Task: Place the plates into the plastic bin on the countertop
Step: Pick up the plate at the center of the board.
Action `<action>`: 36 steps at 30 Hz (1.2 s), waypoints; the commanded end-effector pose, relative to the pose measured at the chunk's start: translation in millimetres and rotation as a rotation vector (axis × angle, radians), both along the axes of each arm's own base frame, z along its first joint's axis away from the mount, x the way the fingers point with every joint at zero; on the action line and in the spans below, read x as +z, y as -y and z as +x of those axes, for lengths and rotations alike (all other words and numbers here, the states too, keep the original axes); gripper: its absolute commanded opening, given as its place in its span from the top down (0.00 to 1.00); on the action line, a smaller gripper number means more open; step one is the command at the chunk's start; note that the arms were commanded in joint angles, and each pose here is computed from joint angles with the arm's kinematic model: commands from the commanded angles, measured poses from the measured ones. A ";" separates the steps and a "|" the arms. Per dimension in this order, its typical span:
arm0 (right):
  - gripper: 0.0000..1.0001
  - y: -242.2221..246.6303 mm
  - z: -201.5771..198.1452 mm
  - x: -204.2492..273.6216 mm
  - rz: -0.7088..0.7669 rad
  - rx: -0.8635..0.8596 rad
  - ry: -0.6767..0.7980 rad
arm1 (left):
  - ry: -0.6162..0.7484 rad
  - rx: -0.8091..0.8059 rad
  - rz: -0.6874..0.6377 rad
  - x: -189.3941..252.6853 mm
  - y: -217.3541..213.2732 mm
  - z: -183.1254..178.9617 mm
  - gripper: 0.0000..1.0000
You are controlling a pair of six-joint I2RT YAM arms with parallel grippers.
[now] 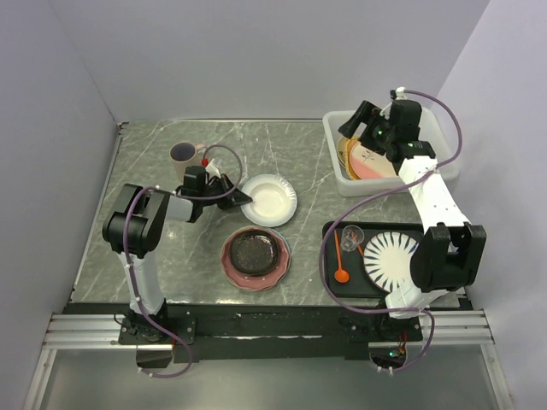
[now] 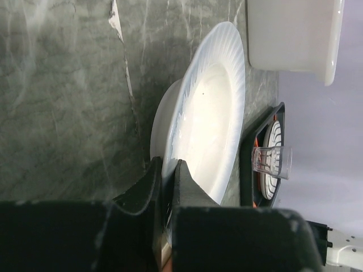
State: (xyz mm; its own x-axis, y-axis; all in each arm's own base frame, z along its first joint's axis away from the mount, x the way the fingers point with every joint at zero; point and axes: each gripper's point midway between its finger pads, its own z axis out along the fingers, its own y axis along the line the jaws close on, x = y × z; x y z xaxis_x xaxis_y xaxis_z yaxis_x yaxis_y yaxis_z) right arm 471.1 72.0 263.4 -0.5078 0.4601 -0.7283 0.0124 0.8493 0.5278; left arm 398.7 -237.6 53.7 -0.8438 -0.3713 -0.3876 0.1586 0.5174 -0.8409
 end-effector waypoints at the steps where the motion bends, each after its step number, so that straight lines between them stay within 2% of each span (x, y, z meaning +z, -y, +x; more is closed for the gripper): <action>1: 0.00 -41.9 -3.6 2.3 0.074 0.175 0.029 | 0.095 -0.057 -0.064 34.3 4.3 -6.5 0.99; 6: 0.00 -83.6 -13.0 -20.6 0.085 0.293 -0.028 | 0.115 -0.076 -0.132 54.5 2.6 -10.3 0.99; 17: 0.00 -125.7 -29.4 -56.0 0.071 0.427 -0.134 | 0.220 -0.076 -0.224 110.7 -10.1 -13.4 0.99; 27: 0.00 -171.3 -51.6 -79.1 0.116 0.605 -0.214 | 0.224 -0.087 -0.242 119.9 -14.3 -13.1 0.99; 36: 0.00 -195.4 -62.8 -102.8 0.102 0.682 -0.284 | 0.218 -0.090 -0.254 119.3 -13.7 -14.3 0.99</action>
